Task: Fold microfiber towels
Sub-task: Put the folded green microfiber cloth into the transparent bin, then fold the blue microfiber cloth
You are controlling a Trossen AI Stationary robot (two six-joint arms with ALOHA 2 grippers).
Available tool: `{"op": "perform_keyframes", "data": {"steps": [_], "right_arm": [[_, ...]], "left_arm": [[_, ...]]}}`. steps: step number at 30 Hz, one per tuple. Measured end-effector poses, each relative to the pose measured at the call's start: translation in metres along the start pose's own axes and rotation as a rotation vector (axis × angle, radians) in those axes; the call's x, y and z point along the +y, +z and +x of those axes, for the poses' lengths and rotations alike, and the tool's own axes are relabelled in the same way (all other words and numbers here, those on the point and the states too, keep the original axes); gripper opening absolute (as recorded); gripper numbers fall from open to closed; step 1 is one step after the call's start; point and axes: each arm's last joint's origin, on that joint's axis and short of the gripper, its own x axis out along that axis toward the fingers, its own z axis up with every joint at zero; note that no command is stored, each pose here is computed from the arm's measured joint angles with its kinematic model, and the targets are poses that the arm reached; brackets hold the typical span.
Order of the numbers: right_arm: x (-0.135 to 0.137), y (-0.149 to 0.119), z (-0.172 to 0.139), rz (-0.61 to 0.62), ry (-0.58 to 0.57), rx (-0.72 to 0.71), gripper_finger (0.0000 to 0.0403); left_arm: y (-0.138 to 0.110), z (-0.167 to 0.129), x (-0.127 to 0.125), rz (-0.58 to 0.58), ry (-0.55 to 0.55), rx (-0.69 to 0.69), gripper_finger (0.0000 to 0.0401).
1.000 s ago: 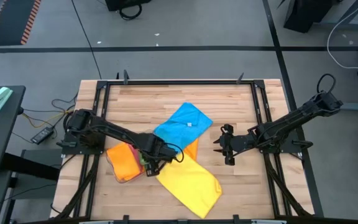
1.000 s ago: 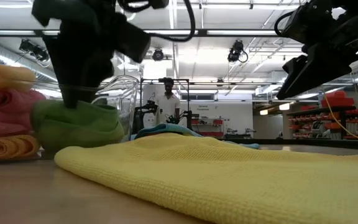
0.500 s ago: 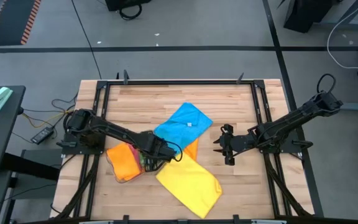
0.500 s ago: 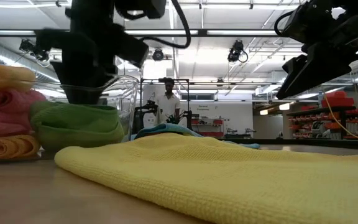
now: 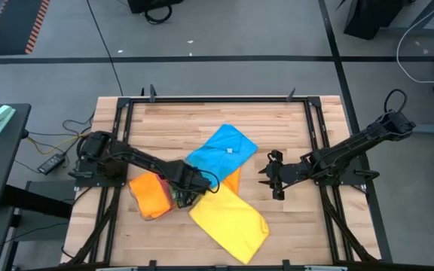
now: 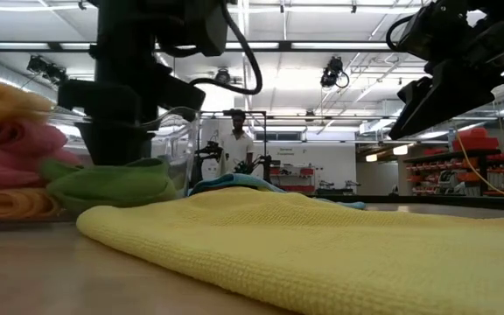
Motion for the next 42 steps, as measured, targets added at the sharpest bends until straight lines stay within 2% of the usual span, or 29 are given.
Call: {"op": "perform_keyframes", "data": {"steps": [6,16,20,27,31,33,42], "right_arm": [[0.000,0.000,0.000,0.001,0.000,-0.001,0.0176],[0.000,0.000,0.000,-0.006,0.001,-0.001,0.0176],[0.000,0.000,0.000,-0.015,0.000,-0.001,0.0176],[0.000,0.000,0.000,-0.021,0.000,-0.001,0.0176],[0.000,0.000,0.000,-0.021,0.000,-0.001,0.0176],[0.000,0.000,0.000,-0.022,0.000,0.000,0.0176],[-0.001,-0.001,0.000,-0.028,-0.008,0.010,0.0176]], "left_arm": [[0.012,-0.024,0.001,0.032,-0.001,-0.003,0.0169],[0.019,-0.068,0.005,0.162,0.092,-0.001,0.0152],[0.031,-0.091,0.006,0.205,0.147,-0.117,0.0142],[0.060,-0.111,-0.003,0.221,0.184,-0.463,0.0129],[0.083,-0.100,-0.009,0.259,0.179,-0.572,0.0133],[0.097,-0.090,-0.006,0.228,0.174,-0.610,0.0140],[0.153,-0.008,0.029,0.118,0.228,-0.592,0.0158]]}}
